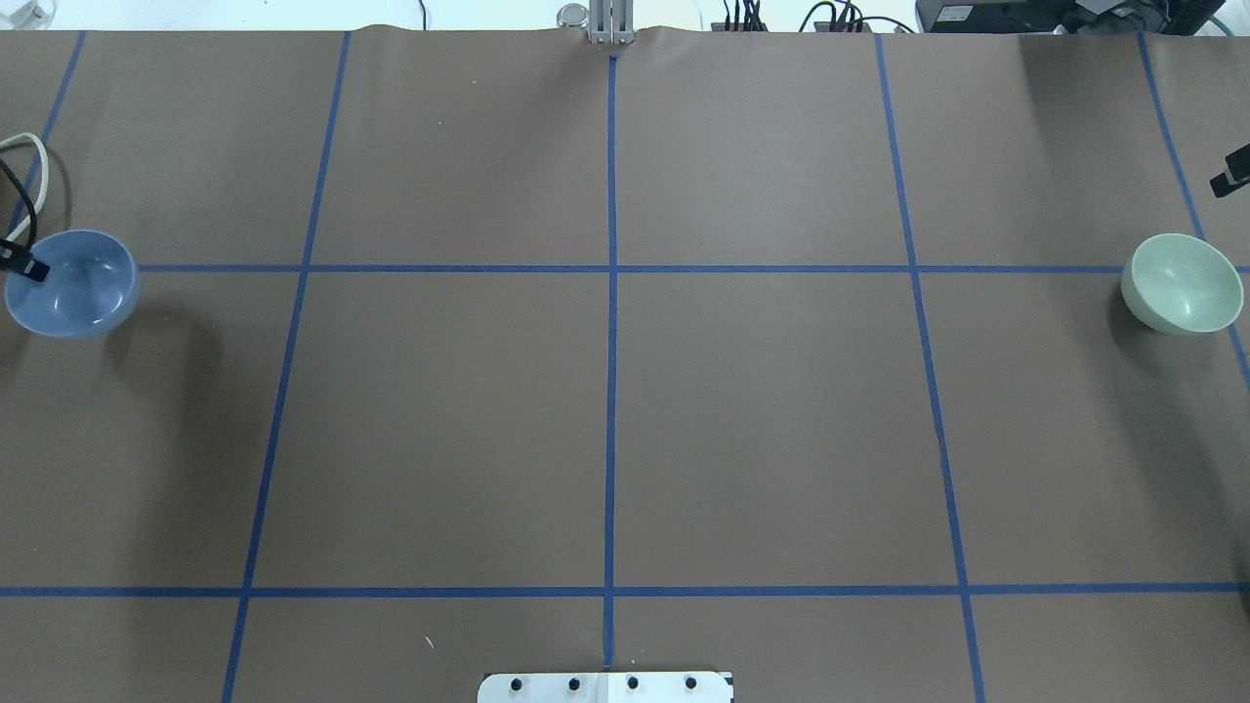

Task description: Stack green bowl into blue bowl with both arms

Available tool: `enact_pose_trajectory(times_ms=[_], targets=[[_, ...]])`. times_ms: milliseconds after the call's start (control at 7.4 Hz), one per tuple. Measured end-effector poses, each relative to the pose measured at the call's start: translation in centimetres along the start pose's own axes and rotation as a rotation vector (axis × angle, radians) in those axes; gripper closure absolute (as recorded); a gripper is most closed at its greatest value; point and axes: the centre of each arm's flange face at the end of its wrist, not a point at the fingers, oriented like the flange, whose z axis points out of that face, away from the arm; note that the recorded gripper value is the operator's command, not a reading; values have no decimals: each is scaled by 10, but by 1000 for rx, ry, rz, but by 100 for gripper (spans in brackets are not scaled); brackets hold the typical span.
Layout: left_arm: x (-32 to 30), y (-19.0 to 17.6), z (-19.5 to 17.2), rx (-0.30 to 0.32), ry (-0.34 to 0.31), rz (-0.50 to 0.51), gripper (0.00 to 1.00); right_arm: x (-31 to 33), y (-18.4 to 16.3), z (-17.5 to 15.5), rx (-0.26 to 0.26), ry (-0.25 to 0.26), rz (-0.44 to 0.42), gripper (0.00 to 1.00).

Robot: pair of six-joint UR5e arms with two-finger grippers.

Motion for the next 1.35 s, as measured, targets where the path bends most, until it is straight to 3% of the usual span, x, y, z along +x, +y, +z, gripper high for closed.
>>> enact_pose_trajectory(times_ms=[270, 676, 946, 1351], targets=[[79, -31, -21, 15, 34, -102, 100, 18, 9, 17, -28, 8, 11, 0], [216, -69, 1, 30, 70, -217, 100, 69, 23, 69, -32, 9, -11, 1], [291, -78, 15, 31, 97, -274, 100, 85, 34, 84, -37, 6, -8, 2], [397, -74, 19, 20, 55, -305, 100, 91, 40, 89, -47, 4, 4, 2]])
